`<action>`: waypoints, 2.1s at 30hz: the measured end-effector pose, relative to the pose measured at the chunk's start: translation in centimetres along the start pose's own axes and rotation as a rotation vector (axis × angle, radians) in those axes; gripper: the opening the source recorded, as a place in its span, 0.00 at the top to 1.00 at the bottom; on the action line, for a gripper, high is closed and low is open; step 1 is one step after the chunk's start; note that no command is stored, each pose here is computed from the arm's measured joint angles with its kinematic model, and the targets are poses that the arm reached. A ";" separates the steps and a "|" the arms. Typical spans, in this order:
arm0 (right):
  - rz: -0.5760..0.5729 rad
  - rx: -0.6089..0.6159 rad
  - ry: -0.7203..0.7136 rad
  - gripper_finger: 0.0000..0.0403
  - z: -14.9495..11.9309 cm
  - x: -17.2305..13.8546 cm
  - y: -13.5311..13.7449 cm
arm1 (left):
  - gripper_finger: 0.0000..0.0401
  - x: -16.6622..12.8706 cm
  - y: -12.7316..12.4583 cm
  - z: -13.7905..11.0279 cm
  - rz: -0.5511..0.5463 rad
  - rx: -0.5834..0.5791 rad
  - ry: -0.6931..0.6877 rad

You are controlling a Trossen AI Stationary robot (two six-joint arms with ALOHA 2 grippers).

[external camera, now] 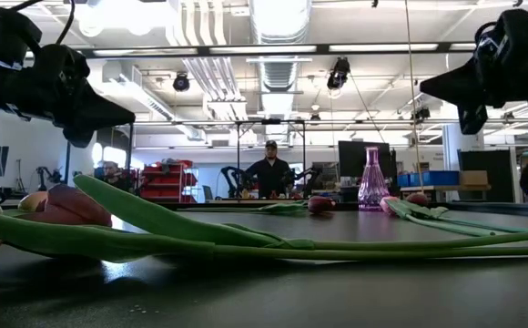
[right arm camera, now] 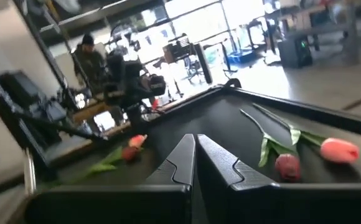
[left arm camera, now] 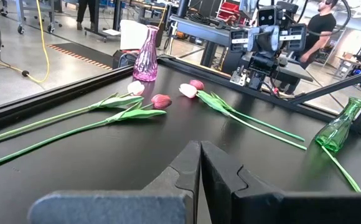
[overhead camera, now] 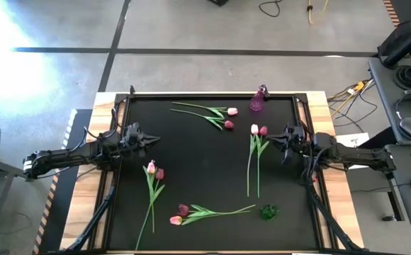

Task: Sort flowers into vase by color
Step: Put the middle right pink tulip into the transparent pink vase

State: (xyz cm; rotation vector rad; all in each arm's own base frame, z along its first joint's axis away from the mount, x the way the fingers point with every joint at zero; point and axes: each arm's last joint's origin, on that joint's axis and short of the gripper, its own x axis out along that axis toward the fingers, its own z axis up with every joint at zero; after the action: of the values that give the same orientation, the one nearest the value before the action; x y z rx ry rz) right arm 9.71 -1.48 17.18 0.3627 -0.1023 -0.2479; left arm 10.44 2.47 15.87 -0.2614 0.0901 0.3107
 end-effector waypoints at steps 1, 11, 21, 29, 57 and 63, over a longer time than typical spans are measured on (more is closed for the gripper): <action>-0.001 0.028 -0.003 0.98 0.0 0.0 0.0 | 1.00 0.0 0.0 0.0 0.000 0.000 0.000; 0.077 0.125 -0.093 0.98 1.0 0.0 0.5 | 1.00 0.0 0.0 0.0 0.000 0.000 0.000; -0.277 0.437 0.174 0.90 1.5 0.8 0.4 | 1.00 0.0 0.0 0.0 0.000 0.000 0.001; -0.600 0.509 0.511 0.70 1.4 4.4 0.9 | 1.00 0.0 0.0 0.0 0.000 0.000 0.001; -1.146 0.708 0.950 0.64 -3.6 17.7 1.4 | 1.00 0.0 -0.1 0.2 -0.005 0.007 -0.023; -1.234 0.634 1.018 0.59 -2.1 19.5 2.1 | 1.00 0.0 0.0 0.2 0.002 0.009 -0.021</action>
State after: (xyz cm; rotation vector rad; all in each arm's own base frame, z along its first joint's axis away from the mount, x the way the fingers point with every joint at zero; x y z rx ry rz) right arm 29.25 -3.89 17.07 1.1218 1.1106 -1.2236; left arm 10.46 2.50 16.07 -0.2492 0.0710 0.3147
